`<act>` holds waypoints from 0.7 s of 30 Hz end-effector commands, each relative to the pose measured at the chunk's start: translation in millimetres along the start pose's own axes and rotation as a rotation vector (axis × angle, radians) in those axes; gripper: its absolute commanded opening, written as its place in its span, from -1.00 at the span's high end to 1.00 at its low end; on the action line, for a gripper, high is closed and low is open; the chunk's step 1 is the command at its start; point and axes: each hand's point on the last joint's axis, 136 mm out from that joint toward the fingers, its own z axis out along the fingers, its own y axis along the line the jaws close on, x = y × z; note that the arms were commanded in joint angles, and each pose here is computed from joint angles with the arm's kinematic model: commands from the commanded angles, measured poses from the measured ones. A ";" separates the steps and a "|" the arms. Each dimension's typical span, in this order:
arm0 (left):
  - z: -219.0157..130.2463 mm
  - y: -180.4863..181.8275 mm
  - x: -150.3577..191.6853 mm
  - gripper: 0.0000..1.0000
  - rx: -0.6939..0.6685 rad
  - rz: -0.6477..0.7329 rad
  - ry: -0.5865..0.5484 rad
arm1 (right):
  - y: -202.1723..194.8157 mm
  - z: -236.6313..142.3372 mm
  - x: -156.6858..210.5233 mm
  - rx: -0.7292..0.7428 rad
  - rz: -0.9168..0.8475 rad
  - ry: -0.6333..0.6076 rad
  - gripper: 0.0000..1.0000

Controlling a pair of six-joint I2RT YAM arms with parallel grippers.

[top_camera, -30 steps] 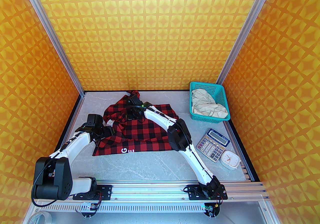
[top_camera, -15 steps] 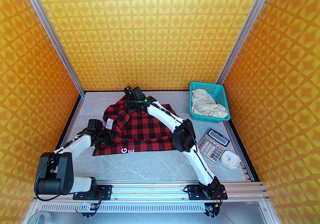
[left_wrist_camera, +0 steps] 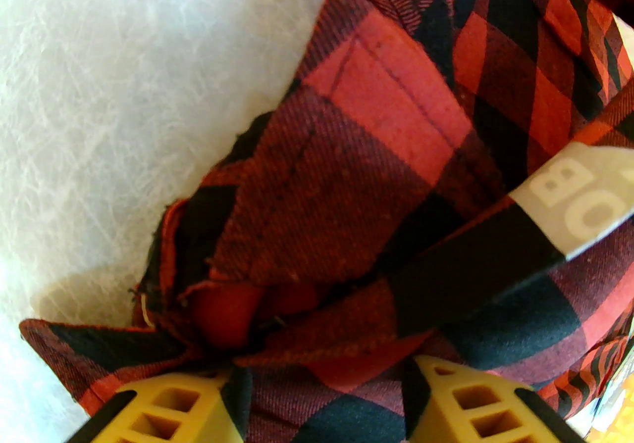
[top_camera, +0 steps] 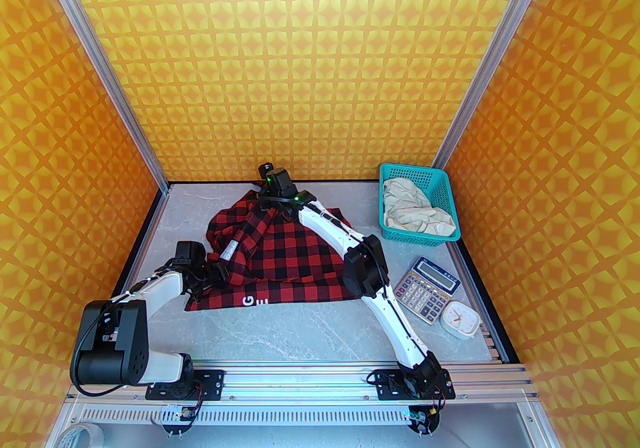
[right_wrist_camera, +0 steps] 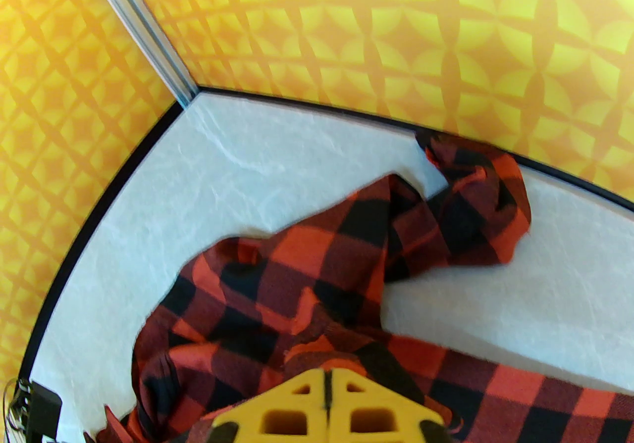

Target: Fold and stack the mixed laundry pile

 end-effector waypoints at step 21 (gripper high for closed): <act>-17.3 -3.5 -14.3 -0.24 -0.011 0.019 -0.004 | -43.9 -156.0 -18.6 0.131 0.074 0.031 -0.31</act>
